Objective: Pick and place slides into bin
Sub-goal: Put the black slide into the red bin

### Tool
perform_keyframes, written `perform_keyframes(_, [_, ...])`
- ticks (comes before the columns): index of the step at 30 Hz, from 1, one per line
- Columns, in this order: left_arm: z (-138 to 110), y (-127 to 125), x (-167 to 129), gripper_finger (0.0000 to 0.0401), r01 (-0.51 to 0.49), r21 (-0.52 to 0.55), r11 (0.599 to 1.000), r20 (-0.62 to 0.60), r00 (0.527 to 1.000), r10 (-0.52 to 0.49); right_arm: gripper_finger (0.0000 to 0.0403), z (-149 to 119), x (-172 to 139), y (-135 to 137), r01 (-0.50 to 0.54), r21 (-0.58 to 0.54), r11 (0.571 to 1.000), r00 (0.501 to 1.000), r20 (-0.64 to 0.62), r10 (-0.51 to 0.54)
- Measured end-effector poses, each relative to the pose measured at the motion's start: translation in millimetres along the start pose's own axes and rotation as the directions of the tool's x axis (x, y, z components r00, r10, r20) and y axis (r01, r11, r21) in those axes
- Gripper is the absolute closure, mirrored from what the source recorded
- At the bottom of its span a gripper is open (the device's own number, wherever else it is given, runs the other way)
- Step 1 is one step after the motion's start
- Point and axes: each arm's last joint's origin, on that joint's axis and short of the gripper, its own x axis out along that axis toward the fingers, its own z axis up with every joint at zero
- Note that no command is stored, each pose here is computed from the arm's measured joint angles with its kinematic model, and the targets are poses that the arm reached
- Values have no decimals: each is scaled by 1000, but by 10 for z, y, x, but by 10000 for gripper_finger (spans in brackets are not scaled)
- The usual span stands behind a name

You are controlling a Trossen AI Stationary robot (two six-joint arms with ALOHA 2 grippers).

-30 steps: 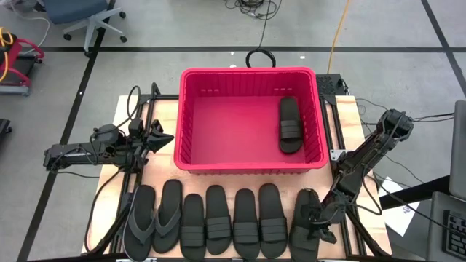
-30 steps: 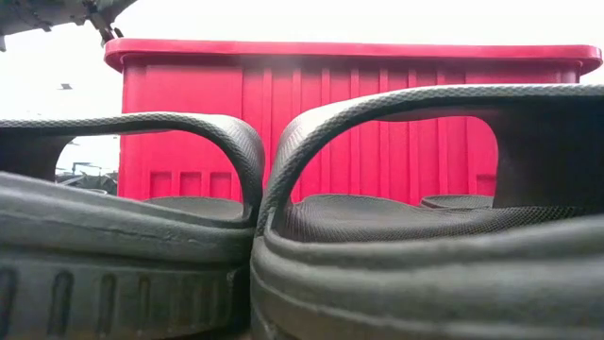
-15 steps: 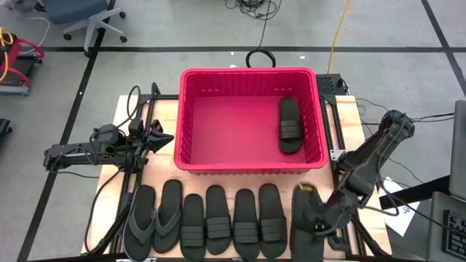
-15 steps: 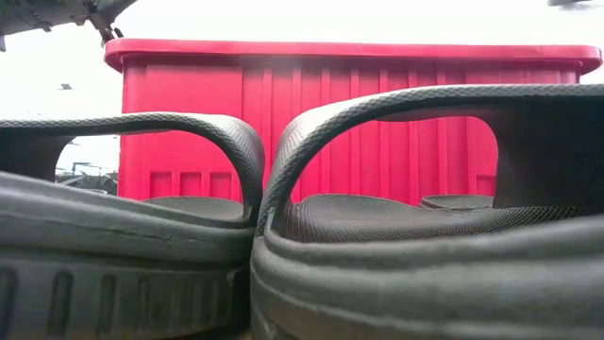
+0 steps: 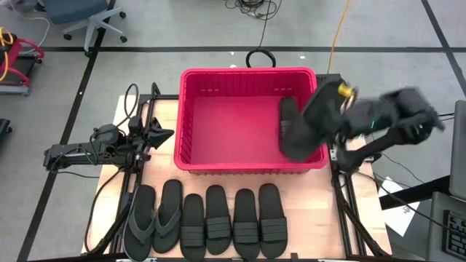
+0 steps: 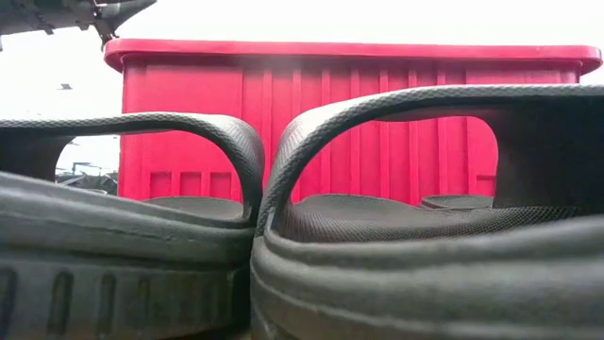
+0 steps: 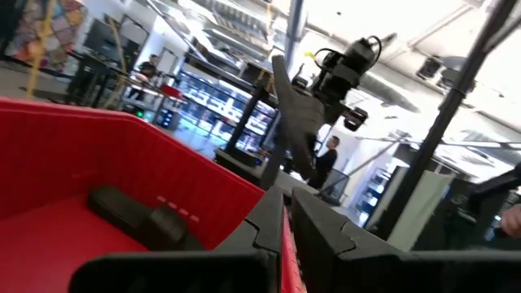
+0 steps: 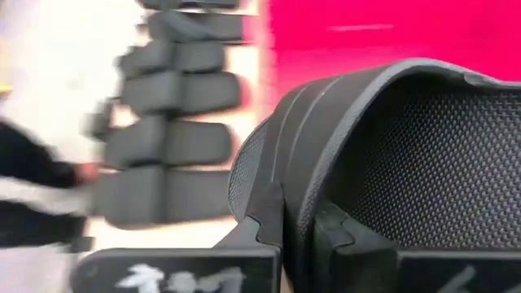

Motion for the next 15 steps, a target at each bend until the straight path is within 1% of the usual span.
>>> perform_keyframes(2, [2, 4, 0, 375, -15, 0, 1000, 8, 1000, 15, 397, -22, -64, -172, 71, -24, 997, 997, -6, -71])
perform_keyframes(4, [5, 9, 0, 375, -31, -7, 999, 16, 999, 31, 397, -28, -92, -307, 73, -47, 996, 997, 8, -73])
perform_keyframes(6, [8, 15, 0, 375, -49, -31, 998, 26, 998, 50, 397, -18, -27, -447, 55, -56, 997, 998, -14, -56])
perform_keyframes(9, [9, 17, -1, 375, -58, -63, 996, 31, 998, 60, 397, -10, 199, -702, 37, -59, 998, 996, -80, -42])
perform_keyframes(12, [9, 18, -1, 375, -58, -86, 995, 31, 998, 61, 397, -19, 541, -1024, 44, -52, 998, 982, -179, -53])
perform_keyframes(15, [9, 17, -1, 375, -56, -89, 994, 31, 998, 59, 397, -63, 850, -1322, 48, -46, 998, 967, -247, -58])
